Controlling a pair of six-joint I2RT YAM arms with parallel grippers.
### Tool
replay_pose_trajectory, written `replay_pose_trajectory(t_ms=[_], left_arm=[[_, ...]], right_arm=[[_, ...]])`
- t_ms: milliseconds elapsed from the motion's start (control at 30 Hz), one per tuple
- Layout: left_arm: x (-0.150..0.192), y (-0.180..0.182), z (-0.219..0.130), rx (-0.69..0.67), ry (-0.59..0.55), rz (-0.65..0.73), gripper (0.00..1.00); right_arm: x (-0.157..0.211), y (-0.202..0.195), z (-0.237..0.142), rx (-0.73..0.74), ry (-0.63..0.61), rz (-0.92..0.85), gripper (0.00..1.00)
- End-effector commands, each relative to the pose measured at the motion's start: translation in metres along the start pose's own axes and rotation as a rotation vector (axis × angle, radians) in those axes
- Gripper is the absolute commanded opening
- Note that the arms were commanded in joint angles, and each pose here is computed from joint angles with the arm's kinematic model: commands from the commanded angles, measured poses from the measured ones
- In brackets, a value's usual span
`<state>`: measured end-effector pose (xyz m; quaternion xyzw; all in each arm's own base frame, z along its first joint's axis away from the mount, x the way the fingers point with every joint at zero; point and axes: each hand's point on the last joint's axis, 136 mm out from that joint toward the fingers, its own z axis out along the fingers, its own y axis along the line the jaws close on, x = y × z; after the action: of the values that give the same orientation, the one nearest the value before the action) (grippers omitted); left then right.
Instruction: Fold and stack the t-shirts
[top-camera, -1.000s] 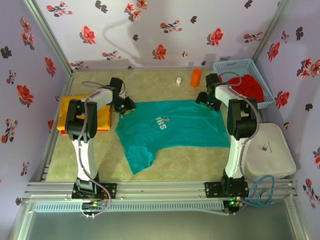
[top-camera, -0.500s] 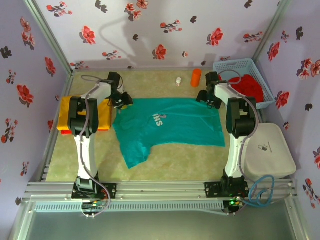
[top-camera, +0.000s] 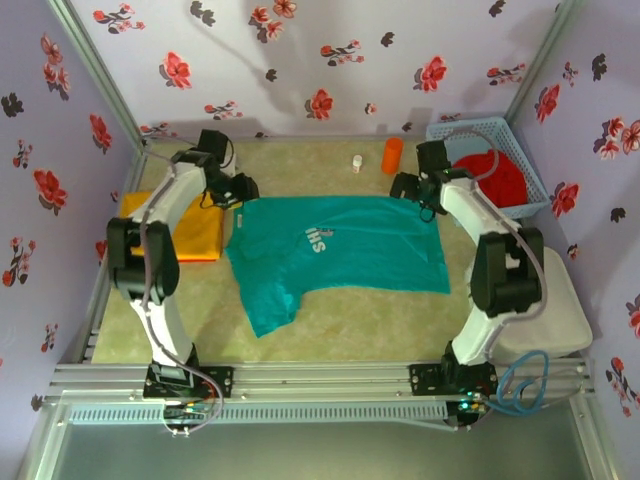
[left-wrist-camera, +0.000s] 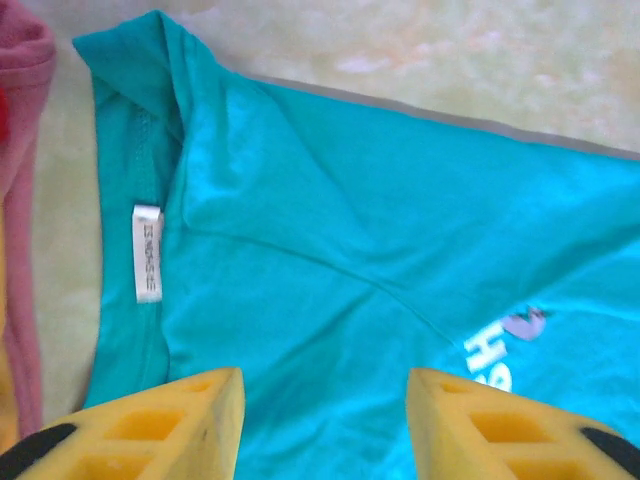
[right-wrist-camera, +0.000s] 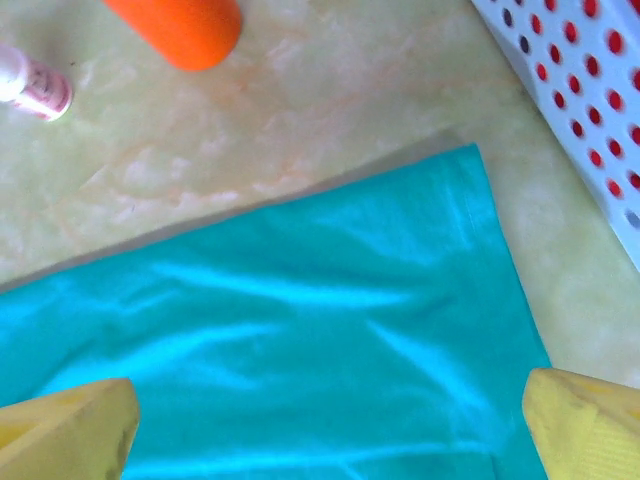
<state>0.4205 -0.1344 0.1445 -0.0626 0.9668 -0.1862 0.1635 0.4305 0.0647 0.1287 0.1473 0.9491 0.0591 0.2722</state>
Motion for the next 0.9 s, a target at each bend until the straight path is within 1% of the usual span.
replay_pose_trajectory(t_ms=[0,100,233,333,433,500,600,733,867], left_arm=[[0.029,-0.002,-0.016,-0.011,0.01,0.023,0.5],[0.058,-0.002,-0.025,-0.001,0.014,0.032,0.53],[0.106,0.005,-0.037,0.005,0.03,-0.016,0.55],[0.148,0.01,-0.047,0.011,0.053,-0.07,0.53],[0.192,0.015,-0.05,0.006,0.099,-0.128,0.51],[0.219,0.016,-0.048,-0.007,0.136,-0.142,0.5],[0.255,0.024,-0.042,-0.046,0.179,-0.176,0.49],[0.295,0.035,-0.034,-0.064,0.223,-0.254,0.49],[0.318,0.041,-0.03,-0.056,0.24,-0.299,0.44]], right_arm=[[0.023,-0.011,-0.011,0.0,0.023,0.051,0.99],[0.051,-0.025,-0.02,0.022,0.067,0.077,0.99],[0.085,-0.04,-0.031,0.039,0.133,0.1,0.99],[0.102,-0.048,-0.042,0.036,0.122,0.138,0.98],[0.114,-0.062,-0.051,0.059,0.085,0.18,0.89],[0.123,-0.075,-0.054,0.093,0.063,0.214,0.85],[0.133,-0.082,-0.054,0.097,0.056,0.253,0.85],[0.14,-0.085,-0.055,0.114,0.085,0.251,0.85],[0.144,-0.09,-0.054,0.134,0.095,0.256,0.85]])
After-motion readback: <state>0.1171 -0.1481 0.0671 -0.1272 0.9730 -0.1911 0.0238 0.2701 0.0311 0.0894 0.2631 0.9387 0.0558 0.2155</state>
